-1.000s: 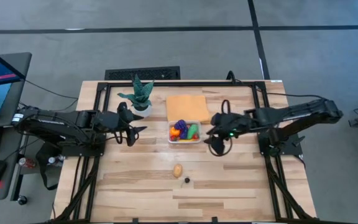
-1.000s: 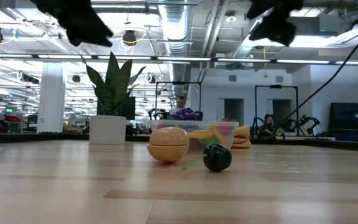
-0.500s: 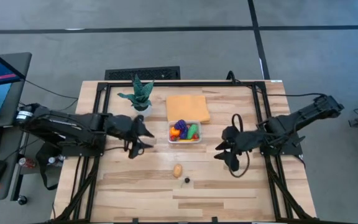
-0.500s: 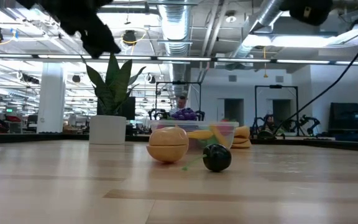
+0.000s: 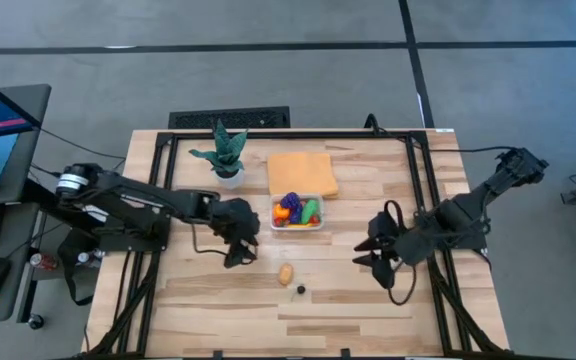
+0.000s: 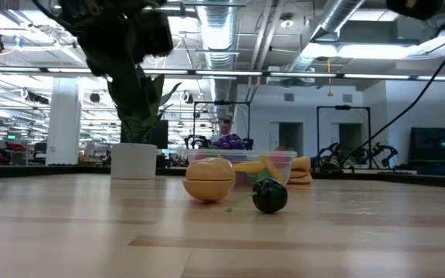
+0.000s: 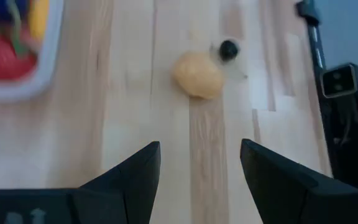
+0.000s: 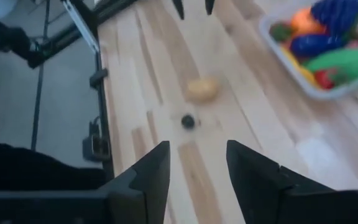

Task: Pick and placing Produce into tupperware
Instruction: Put the brown potato into the transparent bin

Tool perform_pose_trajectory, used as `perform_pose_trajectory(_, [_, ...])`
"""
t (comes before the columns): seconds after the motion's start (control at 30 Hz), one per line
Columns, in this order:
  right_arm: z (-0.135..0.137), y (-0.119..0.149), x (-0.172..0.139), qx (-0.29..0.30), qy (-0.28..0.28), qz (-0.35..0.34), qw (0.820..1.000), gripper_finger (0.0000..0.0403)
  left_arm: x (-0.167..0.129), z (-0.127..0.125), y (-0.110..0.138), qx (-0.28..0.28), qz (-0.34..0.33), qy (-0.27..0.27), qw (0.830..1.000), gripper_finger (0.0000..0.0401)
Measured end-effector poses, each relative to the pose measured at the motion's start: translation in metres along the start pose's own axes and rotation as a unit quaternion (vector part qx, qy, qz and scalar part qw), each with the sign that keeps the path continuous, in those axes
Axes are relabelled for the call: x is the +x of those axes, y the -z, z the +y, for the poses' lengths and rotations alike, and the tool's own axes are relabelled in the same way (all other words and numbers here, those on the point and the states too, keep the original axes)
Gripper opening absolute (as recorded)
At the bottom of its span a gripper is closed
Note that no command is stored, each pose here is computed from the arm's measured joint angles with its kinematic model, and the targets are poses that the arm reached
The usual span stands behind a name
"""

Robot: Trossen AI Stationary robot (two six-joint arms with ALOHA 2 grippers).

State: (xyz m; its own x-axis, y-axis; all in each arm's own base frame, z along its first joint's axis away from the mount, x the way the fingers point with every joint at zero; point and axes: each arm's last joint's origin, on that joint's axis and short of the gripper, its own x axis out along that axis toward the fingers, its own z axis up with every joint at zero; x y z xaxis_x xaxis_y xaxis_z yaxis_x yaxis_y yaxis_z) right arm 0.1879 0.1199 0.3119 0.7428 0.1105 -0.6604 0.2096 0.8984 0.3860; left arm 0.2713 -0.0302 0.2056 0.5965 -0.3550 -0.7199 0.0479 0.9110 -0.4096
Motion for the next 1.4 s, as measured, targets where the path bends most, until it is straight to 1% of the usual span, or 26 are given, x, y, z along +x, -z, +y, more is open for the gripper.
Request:
perform_pose_trajectory(0.1, [0.003,0.013,-0.004,-0.004,0.010,0.026,1.000,0.0145,0.015,-0.002,-0.004,-0.063,0.028,0.021,0.997,0.0212])
perform_pose_trajectory(0.2, [0.006,0.026,-0.013,-0.020,0.017,0.040,0.999,0.0139,0.028,-0.005,-0.005,-0.096,0.058,0.042,0.993,0.0212])
perform_pose_trajectory(0.3, [0.007,0.039,-0.022,-0.043,0.031,0.048,0.997,0.0134,0.035,-0.010,-0.007,-0.131,0.072,0.046,0.988,0.0212])
perform_pose_trajectory(0.4, [0.004,0.051,-0.036,-0.056,0.046,0.052,0.996,0.0131,0.038,-0.016,-0.013,-0.171,0.064,0.040,0.982,0.0212])
perform_pose_trajectory(0.5, [-0.002,0.063,-0.049,-0.063,0.067,0.057,0.994,0.0128,0.038,-0.024,-0.018,-0.205,0.042,0.018,0.978,0.0212])
perform_pose_trajectory(0.6, [-0.010,0.072,-0.061,-0.043,0.093,0.057,0.993,0.0127,0.038,-0.034,-0.020,-0.235,0.029,0.004,0.972,0.0212])
perform_pose_trajectory(0.7, [-0.017,0.079,-0.071,-0.016,0.108,0.064,0.992,0.0128,0.039,-0.048,-0.022,-0.241,0.018,0.001,0.970,0.0212])
perform_pose_trajectory(0.8, [-0.020,0.085,-0.078,0.010,0.121,0.053,0.991,0.0128,0.040,-0.056,-0.018,-0.265,0.000,-0.025,0.964,0.0212])
perform_pose_trajectory(0.87, [-0.020,0.090,-0.083,0.011,0.117,0.052,0.992,0.0127,0.042,-0.063,-0.017,-0.285,-0.028,-0.042,0.957,0.0212])
perform_pose_trajectory(0.97, [-0.019,0.098,-0.088,-0.016,0.107,0.058,0.992,0.0127,0.043,-0.071,-0.014,-0.330,-0.067,-0.070,0.939,0.0213])
perform_pose_trajectory(1.03, [-0.020,0.100,-0.090,-0.036,0.108,0.050,0.992,0.0128,0.044,-0.076,-0.012,-0.369,-0.091,-0.081,0.922,0.0213])
perform_pose_trajectory(1.1, [-0.023,0.102,-0.093,-0.063,0.110,0.039,0.991,0.0127,0.044,-0.081,-0.010,-0.393,-0.121,-0.092,0.907,0.0213])
perform_pose_trajectory(1.2, [-0.025,0.105,-0.098,-0.103,0.106,0.037,0.988,0.0127,0.044,-0.087,-0.007,-0.435,-0.174,-0.112,0.876,0.0213])
perform_pose_trajectory(1.27, [-0.026,0.108,-0.103,-0.126,0.091,0.044,0.987,0.0128,0.044,-0.091,-0.006,-0.454,-0.213,-0.117,0.857,0.0213])
perform_pose_trajectory(1.4, [-0.026,0.117,-0.112,-0.160,0.060,0.059,0.983,0.0129,0.043,-0.096,-0.006,-0.473,-0.260,-0.118,0.833,0.0213])
